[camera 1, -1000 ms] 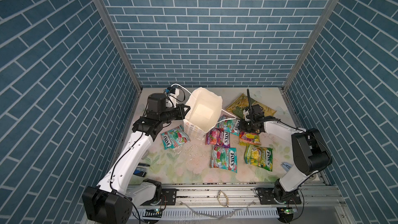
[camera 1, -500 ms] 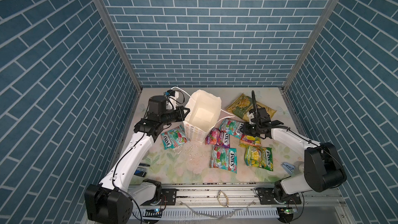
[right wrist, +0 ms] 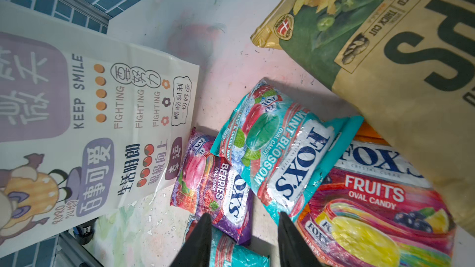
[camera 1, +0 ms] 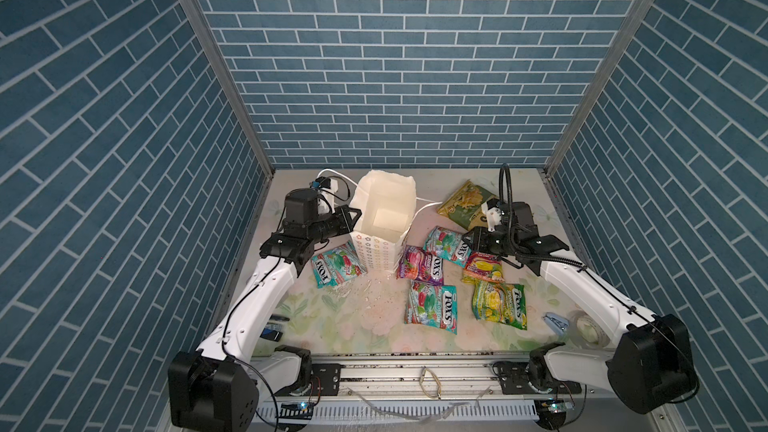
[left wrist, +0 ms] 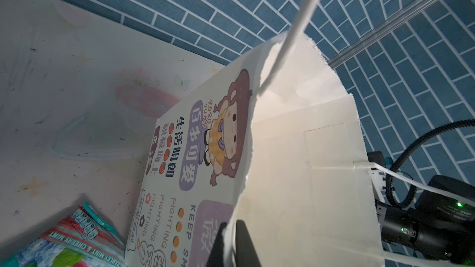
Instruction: Take the snacks out of the paper bag
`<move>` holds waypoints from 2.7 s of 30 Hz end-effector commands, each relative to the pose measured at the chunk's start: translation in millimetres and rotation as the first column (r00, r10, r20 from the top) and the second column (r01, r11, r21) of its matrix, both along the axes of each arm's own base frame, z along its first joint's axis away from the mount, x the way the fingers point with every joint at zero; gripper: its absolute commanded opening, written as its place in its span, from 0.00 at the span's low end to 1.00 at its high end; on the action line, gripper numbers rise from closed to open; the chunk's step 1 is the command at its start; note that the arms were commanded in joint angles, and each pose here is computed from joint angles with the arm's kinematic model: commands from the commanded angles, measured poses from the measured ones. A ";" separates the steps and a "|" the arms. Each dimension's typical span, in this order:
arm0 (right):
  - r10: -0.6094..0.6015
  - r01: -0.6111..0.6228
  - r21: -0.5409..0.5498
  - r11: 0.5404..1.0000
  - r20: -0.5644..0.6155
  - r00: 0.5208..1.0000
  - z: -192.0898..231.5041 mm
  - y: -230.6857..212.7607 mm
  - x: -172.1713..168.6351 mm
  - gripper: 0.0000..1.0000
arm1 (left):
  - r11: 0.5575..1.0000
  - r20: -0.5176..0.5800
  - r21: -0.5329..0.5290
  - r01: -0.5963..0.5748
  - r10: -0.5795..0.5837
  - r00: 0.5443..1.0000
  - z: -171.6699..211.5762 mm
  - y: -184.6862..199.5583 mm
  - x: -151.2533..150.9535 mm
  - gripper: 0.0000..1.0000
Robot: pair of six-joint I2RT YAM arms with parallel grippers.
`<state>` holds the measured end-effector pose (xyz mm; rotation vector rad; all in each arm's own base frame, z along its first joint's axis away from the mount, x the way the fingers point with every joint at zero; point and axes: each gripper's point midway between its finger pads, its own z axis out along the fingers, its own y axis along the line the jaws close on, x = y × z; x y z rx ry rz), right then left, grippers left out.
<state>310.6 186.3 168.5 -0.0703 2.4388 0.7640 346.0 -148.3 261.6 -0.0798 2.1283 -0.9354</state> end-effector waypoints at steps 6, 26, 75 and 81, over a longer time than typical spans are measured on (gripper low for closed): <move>0.042 -0.044 0.059 0.997 0.037 0.998 19.2 22.3 4.8 0.43 | 0.997 0.022 0.017 -0.079 0.079 0.997 -5.4 10.3 22.2 0.11; 0.078 -0.079 0.062 0.995 0.033 0.996 16.0 41.7 11.1 0.43 | 0.993 0.018 0.078 -0.089 0.088 0.996 -5.7 13.6 35.0 0.27; -0.041 0.048 -0.037 0.998 0.178 0.983 45.7 1.7 15.2 0.44 | 0.868 0.345 0.374 -0.328 0.198 0.918 82.3 87.5 -44.6 0.55; -0.226 0.309 -0.211 0.927 0.345 0.911 66.1 -80.9 23.3 0.52 | 0.838 0.315 0.410 -0.360 0.241 0.918 47.5 94.8 -27.4 0.56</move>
